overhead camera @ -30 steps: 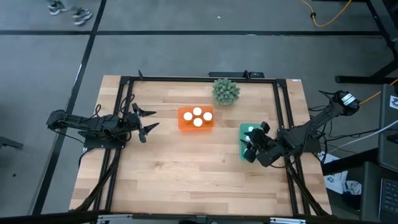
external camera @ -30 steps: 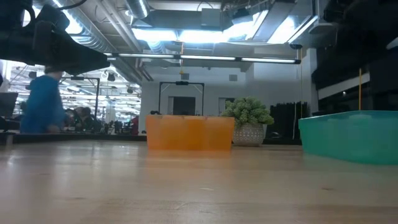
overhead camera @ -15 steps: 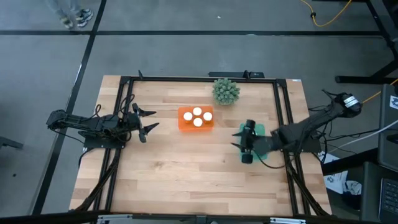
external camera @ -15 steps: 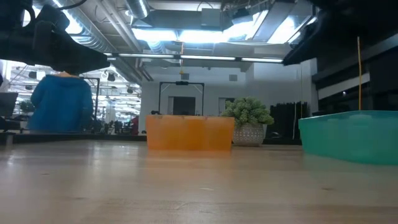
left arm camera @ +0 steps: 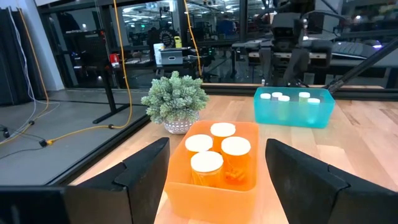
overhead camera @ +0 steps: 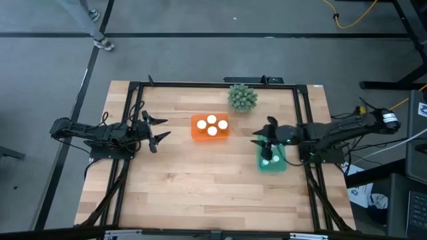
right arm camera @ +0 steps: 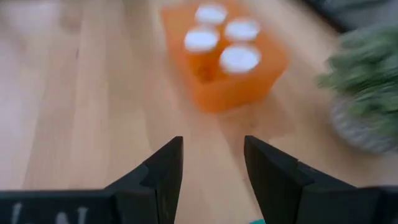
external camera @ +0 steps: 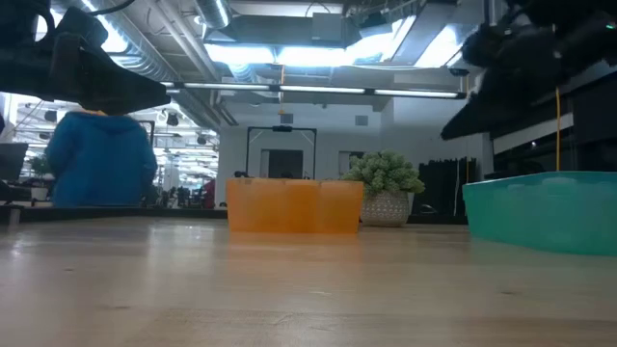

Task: Pick and place medicine bottles into bin by pill shape (circle, oval)
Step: Return to Home Position

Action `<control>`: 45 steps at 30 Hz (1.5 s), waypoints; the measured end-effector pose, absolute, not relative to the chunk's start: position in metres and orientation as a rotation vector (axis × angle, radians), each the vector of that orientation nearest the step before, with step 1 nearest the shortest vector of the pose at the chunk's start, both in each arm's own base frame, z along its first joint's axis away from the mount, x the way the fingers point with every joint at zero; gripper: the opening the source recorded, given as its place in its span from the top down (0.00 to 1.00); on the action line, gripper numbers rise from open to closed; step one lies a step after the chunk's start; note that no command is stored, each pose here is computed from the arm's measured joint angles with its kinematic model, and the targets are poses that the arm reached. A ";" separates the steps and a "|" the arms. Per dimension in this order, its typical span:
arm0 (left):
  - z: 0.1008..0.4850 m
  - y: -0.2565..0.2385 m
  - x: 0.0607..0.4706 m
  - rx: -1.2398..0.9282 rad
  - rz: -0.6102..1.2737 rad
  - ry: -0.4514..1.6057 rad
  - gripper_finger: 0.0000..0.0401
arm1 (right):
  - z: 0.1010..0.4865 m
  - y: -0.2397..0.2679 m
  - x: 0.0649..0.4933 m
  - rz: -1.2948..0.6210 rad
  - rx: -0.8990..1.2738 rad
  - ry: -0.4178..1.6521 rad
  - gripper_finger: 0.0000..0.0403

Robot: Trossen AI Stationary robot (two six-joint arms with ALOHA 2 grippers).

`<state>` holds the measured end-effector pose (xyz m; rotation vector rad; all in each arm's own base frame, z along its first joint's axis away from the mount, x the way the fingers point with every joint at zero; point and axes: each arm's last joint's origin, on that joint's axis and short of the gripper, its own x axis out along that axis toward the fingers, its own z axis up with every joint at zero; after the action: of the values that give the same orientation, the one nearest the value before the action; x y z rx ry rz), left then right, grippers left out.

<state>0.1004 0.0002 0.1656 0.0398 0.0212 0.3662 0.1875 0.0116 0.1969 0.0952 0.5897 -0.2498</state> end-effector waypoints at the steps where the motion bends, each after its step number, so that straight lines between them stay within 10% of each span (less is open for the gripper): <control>1: 0.166 0.000 0.100 0.040 0.366 0.021 0.36 | 0.197 0.011 0.182 -0.258 0.100 0.557 0.57; 14: 0.166 0.000 0.100 0.040 0.366 0.021 0.36 | 0.168 0.001 0.114 -0.113 0.078 -0.005 0.57; 45: 0.166 0.000 0.100 0.040 0.366 0.021 0.36 | 0.173 -0.006 0.100 -0.180 -0.026 -0.065 0.57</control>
<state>0.1004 0.0002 0.1657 0.0400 0.0212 0.3663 0.0998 -0.0056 0.1726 -0.0261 -0.0651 -0.1795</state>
